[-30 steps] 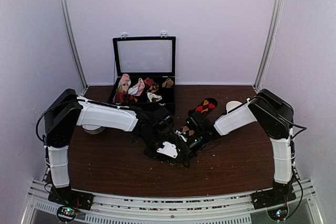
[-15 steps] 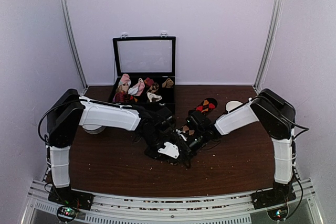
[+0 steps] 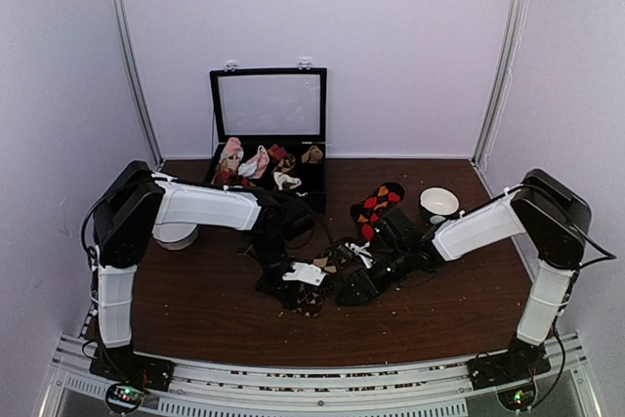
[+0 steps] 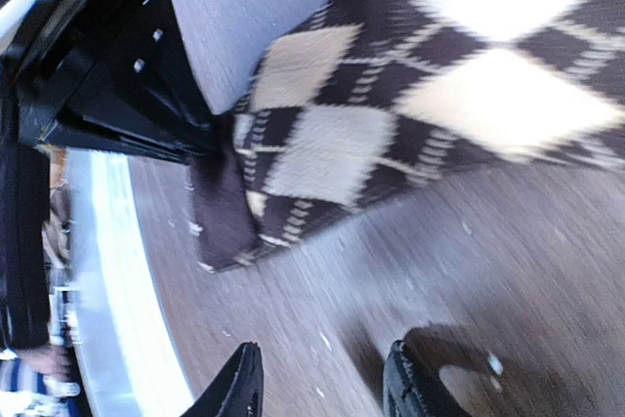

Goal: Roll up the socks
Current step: Roll the sock at the center of the board.

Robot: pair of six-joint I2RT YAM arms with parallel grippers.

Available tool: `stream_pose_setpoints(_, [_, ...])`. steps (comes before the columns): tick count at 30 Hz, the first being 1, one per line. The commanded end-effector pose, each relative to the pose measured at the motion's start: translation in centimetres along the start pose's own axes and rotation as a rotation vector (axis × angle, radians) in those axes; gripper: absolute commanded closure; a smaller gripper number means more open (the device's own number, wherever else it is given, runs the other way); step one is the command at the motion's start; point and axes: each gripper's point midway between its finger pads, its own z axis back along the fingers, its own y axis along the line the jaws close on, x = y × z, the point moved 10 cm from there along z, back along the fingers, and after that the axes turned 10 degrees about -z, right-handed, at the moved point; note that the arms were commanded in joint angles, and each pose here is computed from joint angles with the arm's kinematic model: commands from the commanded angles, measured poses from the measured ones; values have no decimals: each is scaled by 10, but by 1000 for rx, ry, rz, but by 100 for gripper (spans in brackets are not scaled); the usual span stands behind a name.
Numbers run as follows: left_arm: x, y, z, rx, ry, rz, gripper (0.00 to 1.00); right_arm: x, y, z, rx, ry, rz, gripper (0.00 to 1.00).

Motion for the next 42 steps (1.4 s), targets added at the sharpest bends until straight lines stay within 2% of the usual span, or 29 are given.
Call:
stream_pose_setpoints(1, [-2, -18, -6, -164, -58, 112, 99, -13, -6, 15, -124, -110, 81, 55])
stream_pose_setpoints(3, [0, -18, -5, -182, -79, 129, 99, -17, 4, 28, -133, -199, 155, 52])
stream_pose_setpoints(4, [1, -17, -3, -193, -91, 142, 99, -20, 9, 34, -138, -239, 201, 47])
stream_pose_setpoints(5, [1, -15, -2, -209, -108, 157, 99, -24, 16, 40, -148, -281, 250, 38])
stream_pose_setpoints(6, [1, -13, -2, -230, -122, 179, 99, -29, 21, 45, -167, -321, 302, 17])
stream_pose_setpoints(7, [1, -9, -1, -248, -137, 205, 99, -34, 27, 49, -190, -355, 349, 2])
stream_pose_setpoints(9, [-4, -1, -6, -287, -150, 266, 99, -42, 33, 56, -261, -409, 420, 0])
stream_pose_setpoints(13, [-12, 13, -7, -320, -186, 356, 99, -50, 36, 69, -415, -488, 450, 0])
stream_pose_setpoints(15, [-16, 19, -7, -333, -201, 395, 100, -52, 40, 82, -470, -573, 435, 0])
stream_pose_setpoints(17, [-21, 24, -8, -342, -217, 439, 100, -52, 42, 97, -507, -693, 389, 0])
stream_pose_setpoints(20, [-25, 28, -13, -341, -193, 462, 100, -57, 39, 113, -504, -866, 237, 0])
stream_pose_setpoints(21, [-25, 28, -14, -342, -188, 467, 100, -56, 41, 115, -485, -890, 234, 0])
stream_pose_setpoints(24, [-26, 30, -15, -349, -178, 479, 100, -61, 57, 96, -346, -733, 534, 0])
stream_pose_setpoints(27, [-28, 31, -19, -353, -150, 499, 100, -71, 72, 69, -390, -588, 780, 3])
stream_pose_setpoints(30, [-32, 33, -23, -344, -117, 521, 100, -80, 85, 51, -394, -549, 965, 11])
stream_pose_setpoints(36, [-36, 37, -29, -318, -74, 565, 100, -70, 107, 8, -401, -431, 1172, 44])
stream_pose_setpoints(42, [-37, 37, -31, -321, -69, 568, 100, -45, 121, -30, -344, -365, 1265, 53])
